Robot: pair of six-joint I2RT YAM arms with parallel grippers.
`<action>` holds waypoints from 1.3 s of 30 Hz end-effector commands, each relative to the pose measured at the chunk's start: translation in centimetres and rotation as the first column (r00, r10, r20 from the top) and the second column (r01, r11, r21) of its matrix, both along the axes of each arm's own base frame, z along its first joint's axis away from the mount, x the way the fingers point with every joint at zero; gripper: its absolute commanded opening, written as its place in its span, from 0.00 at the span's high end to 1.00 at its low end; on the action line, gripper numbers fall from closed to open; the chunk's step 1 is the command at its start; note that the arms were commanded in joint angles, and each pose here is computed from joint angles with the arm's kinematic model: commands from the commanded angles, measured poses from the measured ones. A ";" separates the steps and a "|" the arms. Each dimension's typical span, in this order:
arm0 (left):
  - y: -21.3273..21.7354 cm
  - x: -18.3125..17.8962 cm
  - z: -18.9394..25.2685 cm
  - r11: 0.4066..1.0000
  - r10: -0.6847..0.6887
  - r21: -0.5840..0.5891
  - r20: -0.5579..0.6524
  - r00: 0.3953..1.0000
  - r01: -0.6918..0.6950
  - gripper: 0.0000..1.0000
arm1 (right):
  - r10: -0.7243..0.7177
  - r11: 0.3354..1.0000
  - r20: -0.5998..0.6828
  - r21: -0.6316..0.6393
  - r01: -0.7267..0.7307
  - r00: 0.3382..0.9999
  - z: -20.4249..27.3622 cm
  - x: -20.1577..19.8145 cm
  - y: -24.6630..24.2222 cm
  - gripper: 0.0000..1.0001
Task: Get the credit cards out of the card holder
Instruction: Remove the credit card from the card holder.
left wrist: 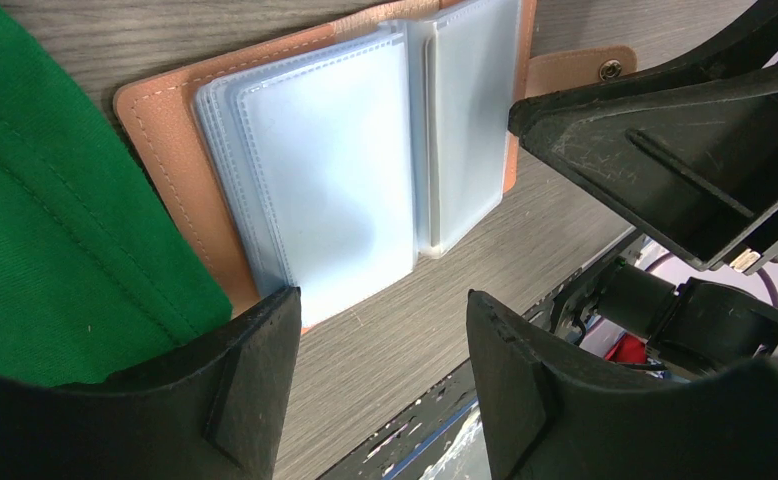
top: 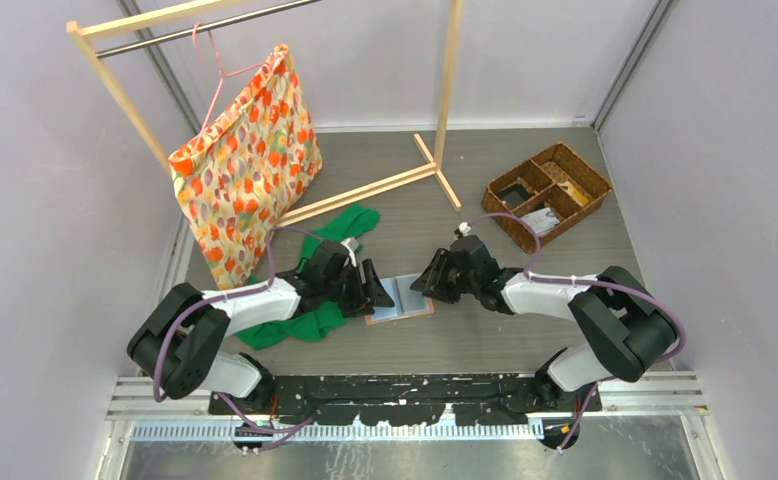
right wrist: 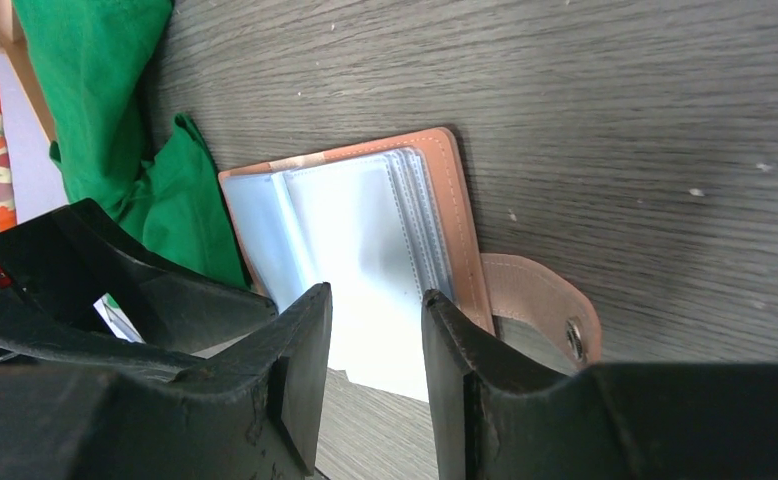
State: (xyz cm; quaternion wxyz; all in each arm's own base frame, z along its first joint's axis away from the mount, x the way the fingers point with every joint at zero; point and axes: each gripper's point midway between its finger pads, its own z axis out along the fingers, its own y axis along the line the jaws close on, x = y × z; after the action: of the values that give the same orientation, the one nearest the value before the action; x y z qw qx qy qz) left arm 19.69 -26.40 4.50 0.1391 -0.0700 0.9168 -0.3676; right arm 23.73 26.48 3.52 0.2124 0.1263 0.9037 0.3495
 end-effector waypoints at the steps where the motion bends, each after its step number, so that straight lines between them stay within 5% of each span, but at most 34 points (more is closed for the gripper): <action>1: -0.1 0.3 0.2 1.000 -0.013 -0.017 0.033 0.999 0.014 0.37 | 0.046 0.999 -0.002 0.016 -0.046 0.999 0.2 -0.7 1.1 0.56; 23: 0.3 0.3 2.1 1.000 -0.006 -0.023 0.075 0.997 0.008 0.38 | 0.133 0.989 0.030 0.064 -0.135 0.991 2.0 -1.6 5.5 0.57; 39: 4.6 0.3 6.5 0.997 0.083 -0.008 0.163 0.983 -0.083 0.36 | 0.197 0.974 0.046 0.109 -0.201 0.979 3.1 -0.9 9.2 0.60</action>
State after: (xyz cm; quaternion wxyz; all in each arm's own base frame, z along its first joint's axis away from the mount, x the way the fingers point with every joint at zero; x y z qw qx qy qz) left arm 19.89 -22.72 10.17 0.2168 -0.0784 0.8981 -0.3746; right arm 22.21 33.82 5.15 0.1789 0.0532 0.8995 0.3951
